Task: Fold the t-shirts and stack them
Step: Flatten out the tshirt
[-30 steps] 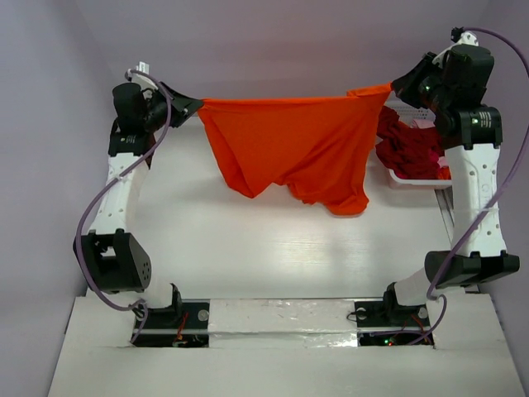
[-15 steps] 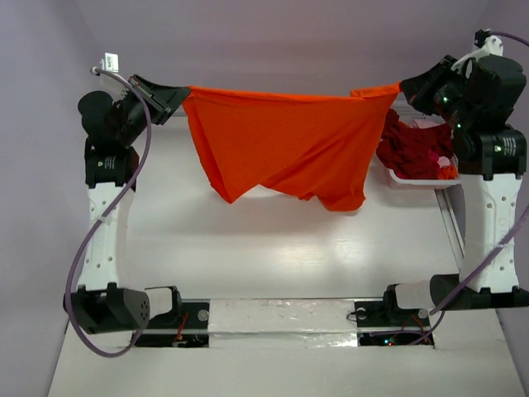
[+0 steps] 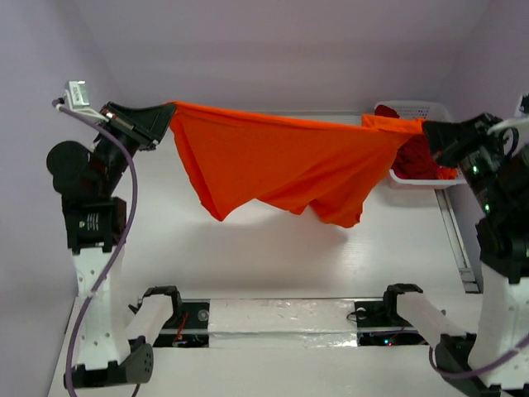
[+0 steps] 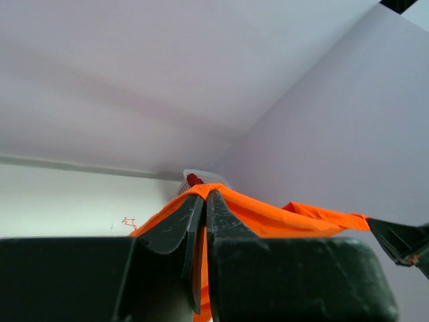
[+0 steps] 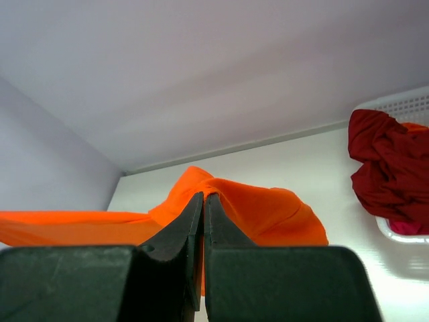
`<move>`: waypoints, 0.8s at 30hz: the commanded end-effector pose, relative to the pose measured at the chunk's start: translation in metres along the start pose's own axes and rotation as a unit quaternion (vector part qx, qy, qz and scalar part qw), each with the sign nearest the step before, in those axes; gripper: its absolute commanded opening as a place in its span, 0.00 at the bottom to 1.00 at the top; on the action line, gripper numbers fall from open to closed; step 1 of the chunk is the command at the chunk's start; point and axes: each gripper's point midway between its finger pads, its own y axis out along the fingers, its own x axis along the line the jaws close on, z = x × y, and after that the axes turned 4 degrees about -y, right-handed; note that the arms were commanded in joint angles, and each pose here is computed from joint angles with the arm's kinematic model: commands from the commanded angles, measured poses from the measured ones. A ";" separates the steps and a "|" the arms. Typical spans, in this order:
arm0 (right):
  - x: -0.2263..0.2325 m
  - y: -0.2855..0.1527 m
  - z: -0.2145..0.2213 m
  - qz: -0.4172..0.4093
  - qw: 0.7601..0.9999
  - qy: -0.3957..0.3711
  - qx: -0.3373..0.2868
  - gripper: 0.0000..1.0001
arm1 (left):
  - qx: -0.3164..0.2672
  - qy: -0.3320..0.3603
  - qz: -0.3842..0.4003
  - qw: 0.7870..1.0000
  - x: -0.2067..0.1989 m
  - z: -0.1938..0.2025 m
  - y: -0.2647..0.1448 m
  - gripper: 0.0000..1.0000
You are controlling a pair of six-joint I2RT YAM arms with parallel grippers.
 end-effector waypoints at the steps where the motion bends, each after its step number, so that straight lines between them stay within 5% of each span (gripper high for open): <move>1: 0.005 -0.035 -0.019 -0.009 0.998 -0.001 -0.063 0.00 | -0.050 0.051 0.005 0.997 -0.028 -0.016 -0.026 0.00; 9: 0.030 -0.090 -0.037 -0.062 0.992 0.008 -0.112 0.00 | -0.076 0.087 0.032 0.993 -0.077 -0.030 -0.054 0.00; 15: 0.035 -0.090 -0.045 -0.070 0.990 0.004 -0.120 0.00 | -0.103 0.100 0.037 0.989 -0.097 -0.048 -0.060 0.00; 24: 0.019 -0.007 -0.023 -0.055 0.996 0.012 -0.069 0.00 | -0.098 0.078 -0.037 0.991 -0.022 -0.037 -0.018 0.00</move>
